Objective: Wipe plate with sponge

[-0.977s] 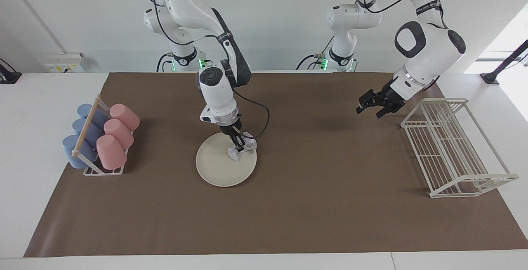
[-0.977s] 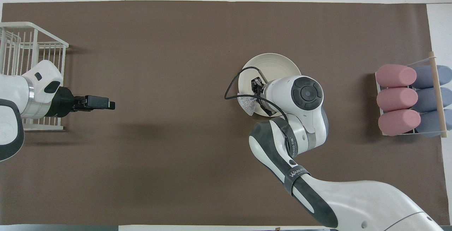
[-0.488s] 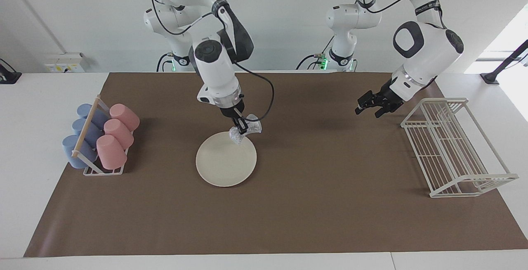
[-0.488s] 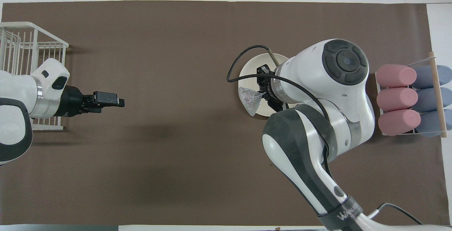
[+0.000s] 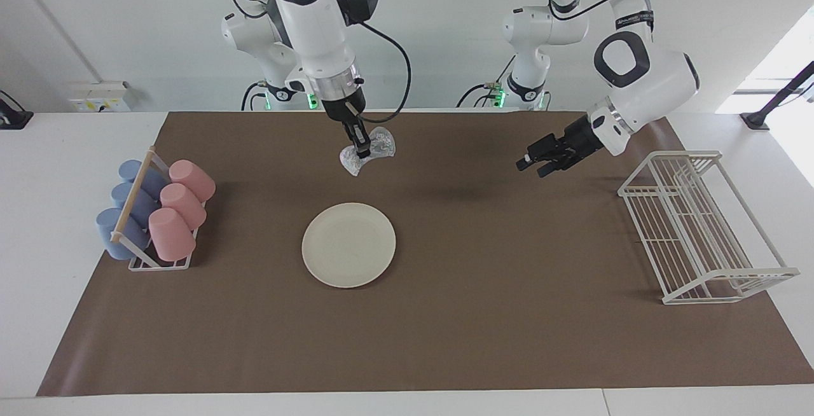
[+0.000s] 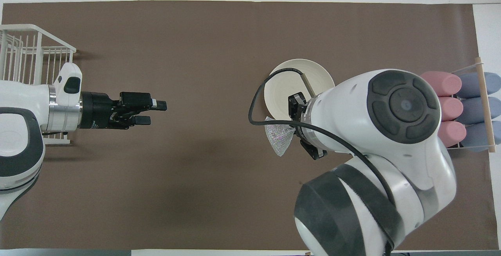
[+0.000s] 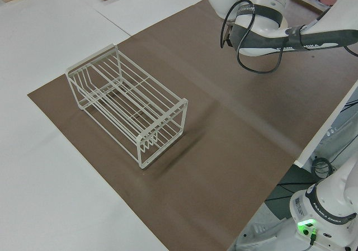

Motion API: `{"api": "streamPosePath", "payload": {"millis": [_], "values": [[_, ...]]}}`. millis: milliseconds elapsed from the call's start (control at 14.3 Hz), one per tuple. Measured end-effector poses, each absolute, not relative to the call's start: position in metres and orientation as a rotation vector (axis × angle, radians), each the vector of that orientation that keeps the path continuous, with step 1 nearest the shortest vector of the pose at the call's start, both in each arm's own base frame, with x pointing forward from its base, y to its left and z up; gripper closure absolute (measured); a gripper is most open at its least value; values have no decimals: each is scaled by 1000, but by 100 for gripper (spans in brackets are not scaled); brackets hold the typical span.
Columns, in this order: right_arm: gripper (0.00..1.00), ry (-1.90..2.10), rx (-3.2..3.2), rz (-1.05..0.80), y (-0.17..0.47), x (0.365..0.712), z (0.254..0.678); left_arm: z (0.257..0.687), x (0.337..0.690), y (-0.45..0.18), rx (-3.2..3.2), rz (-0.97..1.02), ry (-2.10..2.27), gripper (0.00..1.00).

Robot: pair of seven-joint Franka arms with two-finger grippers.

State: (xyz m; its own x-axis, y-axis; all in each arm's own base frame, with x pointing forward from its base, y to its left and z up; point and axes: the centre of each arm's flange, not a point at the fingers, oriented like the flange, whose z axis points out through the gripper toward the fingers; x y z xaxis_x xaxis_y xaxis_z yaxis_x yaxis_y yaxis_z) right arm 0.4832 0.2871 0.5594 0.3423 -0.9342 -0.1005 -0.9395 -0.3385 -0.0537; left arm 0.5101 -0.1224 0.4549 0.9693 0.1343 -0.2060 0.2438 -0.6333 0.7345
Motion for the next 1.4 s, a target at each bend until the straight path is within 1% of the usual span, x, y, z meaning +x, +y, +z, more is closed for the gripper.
{"api": "streamPosePath", "payload": {"millis": [279,628,837,1047,1395], "values": [[90,1793,-2443,56,299,479,578,467,506,-132,2107,-210,264,0],[90,1839,-2418,66,330,476,582,474,494,-148,1943,-190,164,0],[90,1846,-2446,21,352,484,585,475,479,-176,1902,-192,85,0],[90,1865,-2475,-65,348,495,582,480,467,-204,1877,-204,15,0],[90,1866,-2476,-73,348,495,583,481,451,-262,1873,-154,16,0]]}}
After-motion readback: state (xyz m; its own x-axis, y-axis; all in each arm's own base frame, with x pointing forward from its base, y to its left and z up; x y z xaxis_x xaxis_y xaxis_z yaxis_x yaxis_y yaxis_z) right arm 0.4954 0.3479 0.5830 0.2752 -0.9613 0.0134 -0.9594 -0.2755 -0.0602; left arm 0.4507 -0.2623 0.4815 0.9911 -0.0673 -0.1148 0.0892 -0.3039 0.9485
